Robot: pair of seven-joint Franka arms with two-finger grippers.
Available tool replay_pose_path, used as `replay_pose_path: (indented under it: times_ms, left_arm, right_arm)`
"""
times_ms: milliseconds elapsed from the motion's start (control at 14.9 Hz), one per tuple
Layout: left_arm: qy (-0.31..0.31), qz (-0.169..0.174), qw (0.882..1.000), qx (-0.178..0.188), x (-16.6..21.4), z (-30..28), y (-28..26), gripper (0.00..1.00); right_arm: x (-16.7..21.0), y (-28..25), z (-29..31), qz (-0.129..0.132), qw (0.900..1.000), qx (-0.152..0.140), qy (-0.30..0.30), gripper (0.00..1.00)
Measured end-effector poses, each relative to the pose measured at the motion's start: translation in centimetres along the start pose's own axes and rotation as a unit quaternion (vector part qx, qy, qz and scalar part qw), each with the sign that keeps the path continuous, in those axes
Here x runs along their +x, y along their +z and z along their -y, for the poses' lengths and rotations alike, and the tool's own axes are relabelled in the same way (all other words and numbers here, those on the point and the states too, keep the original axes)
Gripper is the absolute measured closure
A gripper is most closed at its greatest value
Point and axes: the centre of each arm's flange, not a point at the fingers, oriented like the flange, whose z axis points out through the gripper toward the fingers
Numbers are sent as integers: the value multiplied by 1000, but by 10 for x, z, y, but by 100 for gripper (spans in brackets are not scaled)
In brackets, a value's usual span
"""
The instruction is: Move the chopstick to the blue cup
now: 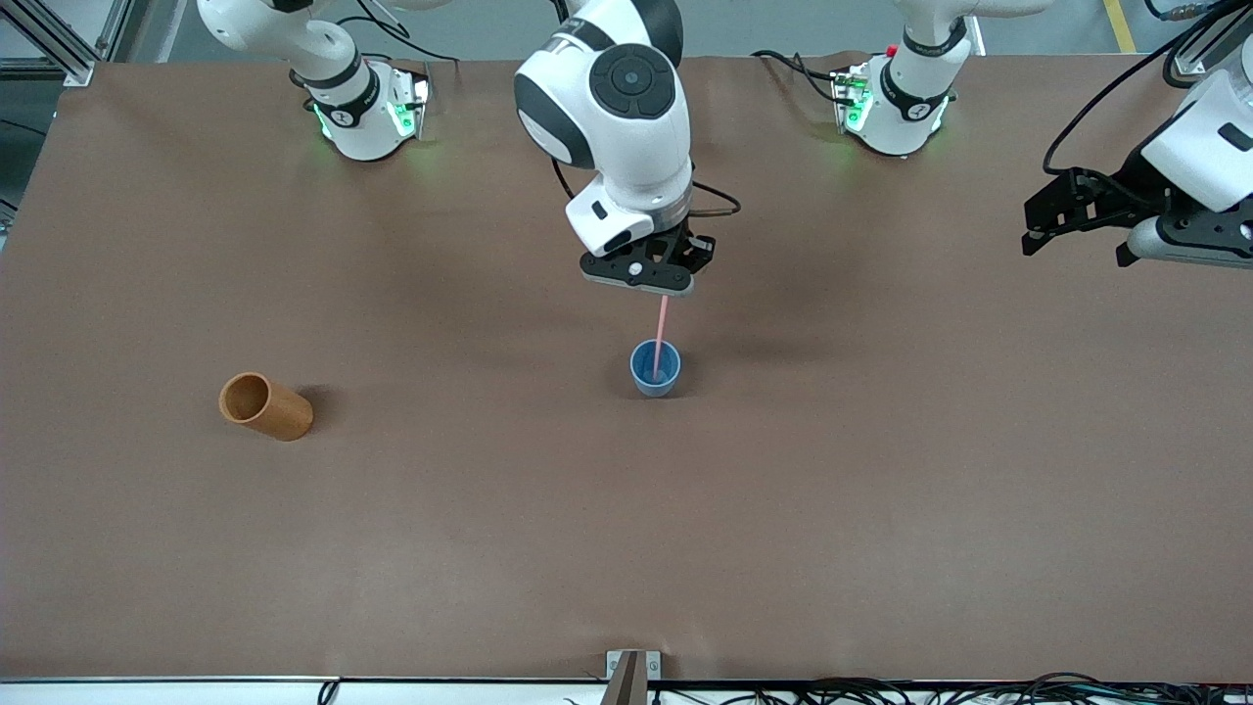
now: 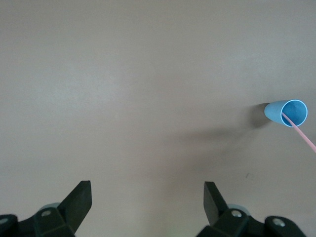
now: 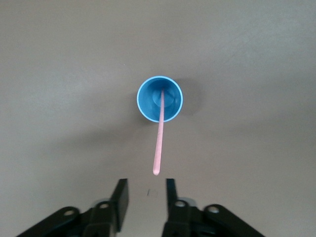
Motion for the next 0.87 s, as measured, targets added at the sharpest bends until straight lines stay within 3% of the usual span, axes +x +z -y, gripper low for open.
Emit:
replay_pose_path:
  times_ms: [134,268,470,671,872]
  left_arm:
    - [0,0,1000,0,0,0,0,0]
    - [0,0,1000,0,0,0,0,0]
    - [0,0,1000,0,0,0,0,0]
    - [-1,1,1000,0,0,1,1,0]
    - [-1,1,1000,0,1,1,2,0]
  right_arm:
    - [7,-4,-3,-5,1000,2,5,52]
    - [24,-20,-11,-16,1000,14,17,35]
    - [70,-90,-56,-37,999,34,15,9]
    - [130,-175,-146,-65,997,49,11,0]
    - [173,-215,-242,-82,996,41,-11,0]
